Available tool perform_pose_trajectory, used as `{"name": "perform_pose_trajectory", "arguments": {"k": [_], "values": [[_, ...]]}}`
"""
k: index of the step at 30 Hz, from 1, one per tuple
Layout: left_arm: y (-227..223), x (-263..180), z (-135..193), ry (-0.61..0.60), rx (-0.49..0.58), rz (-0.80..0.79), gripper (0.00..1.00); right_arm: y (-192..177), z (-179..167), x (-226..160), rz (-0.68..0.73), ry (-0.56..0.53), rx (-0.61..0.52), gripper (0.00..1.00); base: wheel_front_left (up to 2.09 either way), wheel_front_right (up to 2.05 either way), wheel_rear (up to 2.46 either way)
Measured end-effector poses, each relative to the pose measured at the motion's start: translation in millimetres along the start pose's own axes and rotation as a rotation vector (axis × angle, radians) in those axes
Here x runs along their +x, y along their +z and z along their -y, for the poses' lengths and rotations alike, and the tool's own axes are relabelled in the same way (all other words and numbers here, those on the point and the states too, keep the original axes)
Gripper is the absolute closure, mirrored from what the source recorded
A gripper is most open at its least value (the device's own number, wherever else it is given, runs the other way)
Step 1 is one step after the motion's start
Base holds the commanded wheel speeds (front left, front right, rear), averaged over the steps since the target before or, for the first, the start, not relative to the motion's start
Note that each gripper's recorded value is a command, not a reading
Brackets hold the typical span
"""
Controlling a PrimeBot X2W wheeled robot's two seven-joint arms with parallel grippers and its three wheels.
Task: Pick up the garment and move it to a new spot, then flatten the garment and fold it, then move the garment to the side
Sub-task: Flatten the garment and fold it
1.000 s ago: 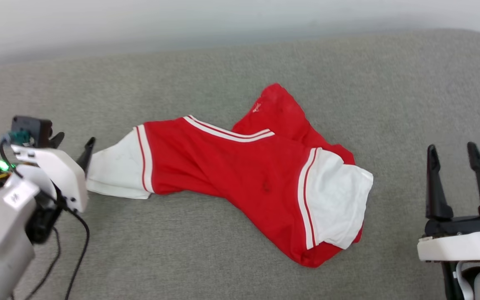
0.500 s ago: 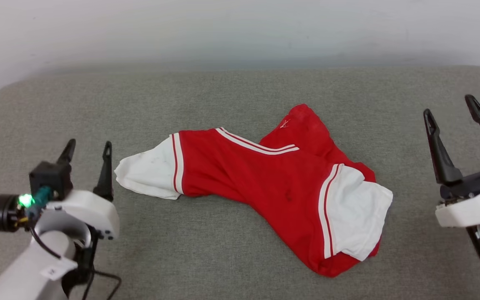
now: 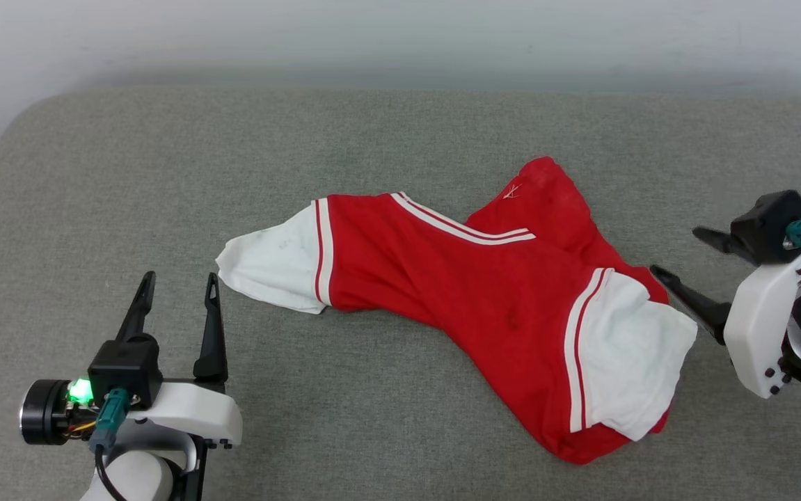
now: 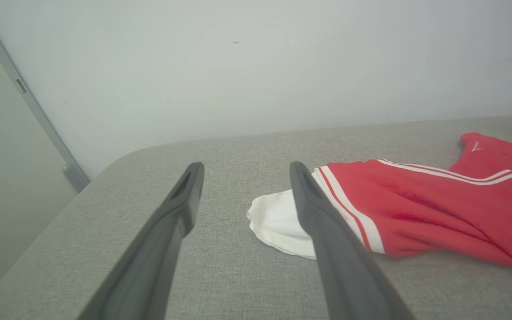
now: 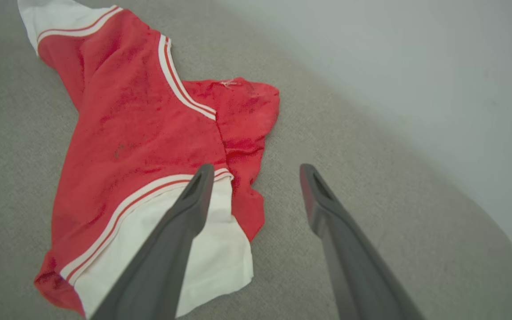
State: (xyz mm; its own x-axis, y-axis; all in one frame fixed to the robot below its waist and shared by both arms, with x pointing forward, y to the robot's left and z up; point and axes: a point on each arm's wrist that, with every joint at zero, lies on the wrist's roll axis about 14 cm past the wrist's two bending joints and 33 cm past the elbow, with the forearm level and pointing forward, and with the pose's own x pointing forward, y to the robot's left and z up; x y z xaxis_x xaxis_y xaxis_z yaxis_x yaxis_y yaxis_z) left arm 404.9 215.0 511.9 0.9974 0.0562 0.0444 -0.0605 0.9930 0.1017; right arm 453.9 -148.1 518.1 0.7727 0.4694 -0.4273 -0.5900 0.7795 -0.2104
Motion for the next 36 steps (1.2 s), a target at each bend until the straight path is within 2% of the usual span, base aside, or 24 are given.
{"name": "perform_pose_trajectory", "arguments": {"k": [4,7,12,18,19,20,21,28,33,36], "values": [[-6,1,2,0.004,-0.003,-0.007,0.00,-47,-11,8,-0.261,0.082,0.036,0.00,0.00,0.00,0.00],[-12,3,3,0.006,-0.008,-0.015,0.00,-76,-12,12,-0.401,0.109,0.057,0.00,0.00,0.00,0.00],[-20,7,4,0.014,-0.013,-0.027,0.00,-119,-19,22,-0.537,0.144,0.106,0.00,0.00,0.00,0.00],[-32,10,1,0.026,-0.012,-0.051,0.00,-155,-33,32,-0.609,0.178,0.136,0.00,0.00,0.00,0.00],[-33,10,0,0.029,-0.009,-0.054,0.00,-157,-33,32,-0.611,0.180,0.140,0.26,0.00,0.00,0.00],[-34,11,0,0.029,-0.010,-0.054,0.00,-159,-34,32,-0.611,0.180,0.142,0.73,0.00,0.00,0.00],[-34,12,0,0.029,-0.012,-0.053,0.00,-159,-34,32,-0.607,0.180,0.147,1.00,0.00,0.00,0.00],[-31,14,4,0.025,-0.025,-0.039,0.00,-143,-30,31,-0.494,0.153,0.178,1.00,0.00,0.00,0.00],[-25,15,6,0.014,-0.024,-0.019,0.00,-107,24,33,-0.369,0.017,0.167,1.00,0.00,0.00,0.00],[-24,14,7,0.015,-0.026,-0.015,0.00,-101,44,34,-0.345,-0.035,0.189,1.00,0.00,0.00,0.00]]}}
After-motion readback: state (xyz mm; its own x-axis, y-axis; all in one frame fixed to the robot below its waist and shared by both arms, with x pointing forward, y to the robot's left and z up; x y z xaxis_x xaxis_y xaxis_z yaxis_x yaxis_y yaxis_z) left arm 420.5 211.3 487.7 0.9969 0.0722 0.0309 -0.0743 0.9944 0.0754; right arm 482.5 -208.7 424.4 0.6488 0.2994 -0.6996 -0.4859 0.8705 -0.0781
